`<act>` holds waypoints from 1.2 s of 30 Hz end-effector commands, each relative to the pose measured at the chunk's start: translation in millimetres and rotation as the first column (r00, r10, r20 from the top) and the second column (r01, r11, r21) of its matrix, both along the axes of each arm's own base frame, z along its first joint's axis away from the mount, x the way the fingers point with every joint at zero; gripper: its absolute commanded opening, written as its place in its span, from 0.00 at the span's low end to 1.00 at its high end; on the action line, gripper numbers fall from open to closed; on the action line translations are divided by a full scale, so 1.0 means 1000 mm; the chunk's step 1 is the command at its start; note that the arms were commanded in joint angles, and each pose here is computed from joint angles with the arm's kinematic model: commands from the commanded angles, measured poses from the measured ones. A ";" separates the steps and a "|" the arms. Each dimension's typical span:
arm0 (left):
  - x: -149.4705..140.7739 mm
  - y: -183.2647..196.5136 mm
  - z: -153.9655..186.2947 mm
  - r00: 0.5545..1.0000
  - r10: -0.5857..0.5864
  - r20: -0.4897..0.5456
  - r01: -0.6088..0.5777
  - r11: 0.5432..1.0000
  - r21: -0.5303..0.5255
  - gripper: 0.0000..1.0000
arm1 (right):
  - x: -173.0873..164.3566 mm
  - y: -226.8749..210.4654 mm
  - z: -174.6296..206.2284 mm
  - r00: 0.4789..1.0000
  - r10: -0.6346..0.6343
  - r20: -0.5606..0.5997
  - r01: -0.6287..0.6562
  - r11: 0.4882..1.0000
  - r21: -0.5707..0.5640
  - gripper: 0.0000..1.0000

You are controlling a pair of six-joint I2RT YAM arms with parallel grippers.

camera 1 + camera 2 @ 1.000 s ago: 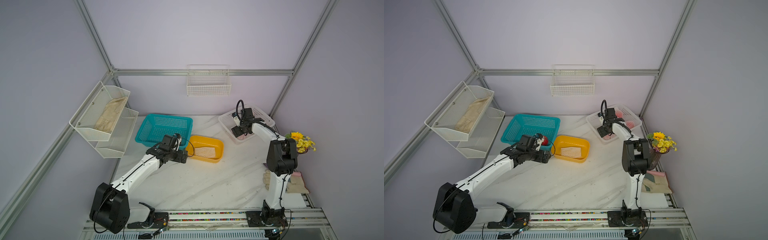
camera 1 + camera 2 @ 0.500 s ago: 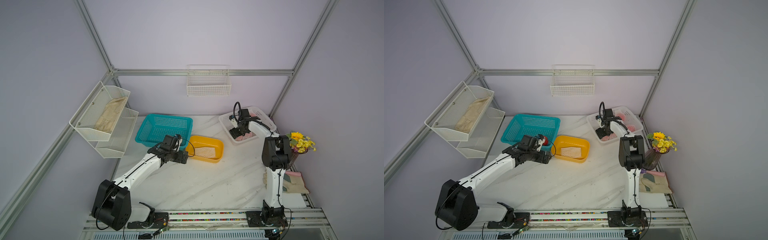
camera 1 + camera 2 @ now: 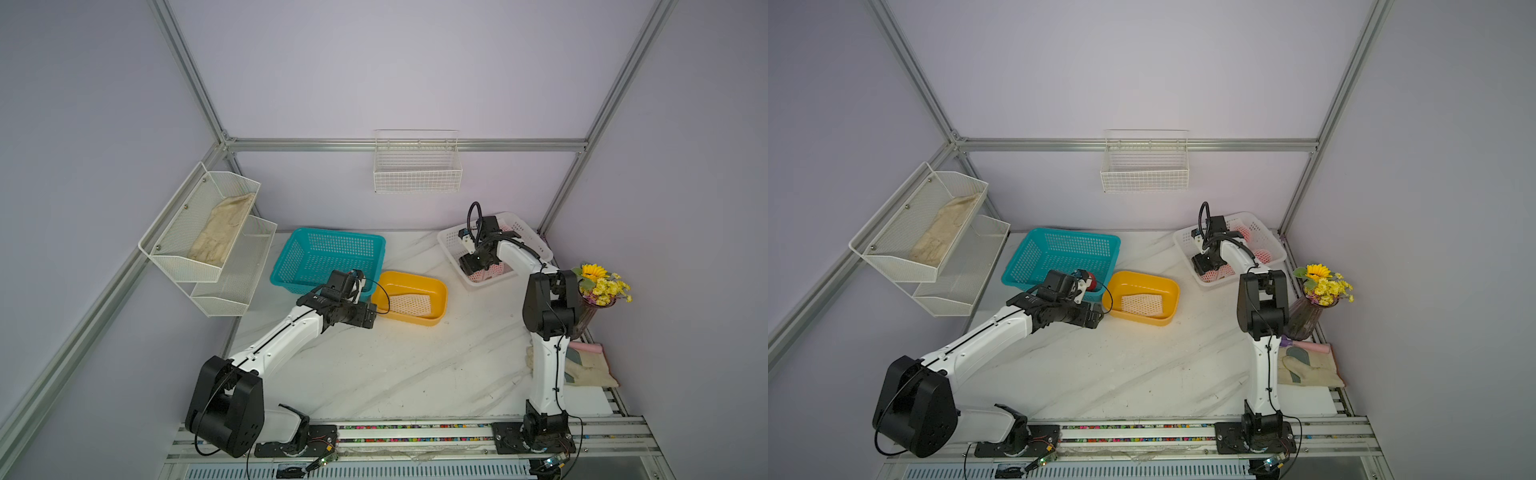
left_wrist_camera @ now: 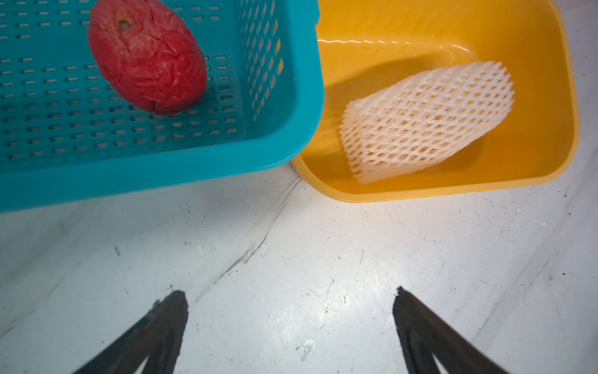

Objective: Remove foam nets from apples
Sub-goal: Pick up the apple from the basket.

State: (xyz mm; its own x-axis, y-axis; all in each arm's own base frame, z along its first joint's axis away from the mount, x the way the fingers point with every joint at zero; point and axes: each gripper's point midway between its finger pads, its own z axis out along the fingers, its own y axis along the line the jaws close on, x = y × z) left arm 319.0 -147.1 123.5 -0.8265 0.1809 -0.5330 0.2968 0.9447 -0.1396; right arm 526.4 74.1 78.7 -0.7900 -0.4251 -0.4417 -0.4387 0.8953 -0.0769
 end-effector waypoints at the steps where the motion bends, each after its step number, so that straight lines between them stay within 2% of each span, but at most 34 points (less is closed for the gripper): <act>1: 0.015 -0.010 0.028 0.997 -0.015 0.078 0.018 0.999 -0.040 0.99 | 0.006 0.000 0.036 0.993 -0.024 0.112 0.022 0.999 0.027 0.55; 6: 0.014 -0.010 0.030 0.997 -0.011 0.081 0.015 0.999 -0.052 0.99 | 0.013 -0.002 0.065 0.974 -0.089 0.208 0.077 0.995 0.063 0.55; 22: 0.011 -0.013 0.029 0.997 -0.014 0.082 0.019 0.997 -0.071 0.99 | 0.013 -0.001 0.112 0.922 -0.131 0.365 0.090 0.988 0.125 0.53; 26: 0.013 -0.015 0.031 0.996 -0.018 0.087 0.024 0.997 -0.076 0.99 | 0.009 0.015 0.127 0.909 -0.087 0.407 0.027 0.988 0.151 0.53; 31: 0.013 -0.015 0.032 0.996 -0.018 0.088 0.025 0.997 -0.073 0.99 | -0.003 0.038 0.135 0.886 -0.006 0.463 -0.056 0.991 0.119 0.52; 36: 0.012 -0.014 0.035 0.995 -0.015 0.100 0.022 0.997 -0.071 0.99 | -0.021 0.066 0.155 0.838 0.079 0.540 -0.148 0.985 0.086 0.52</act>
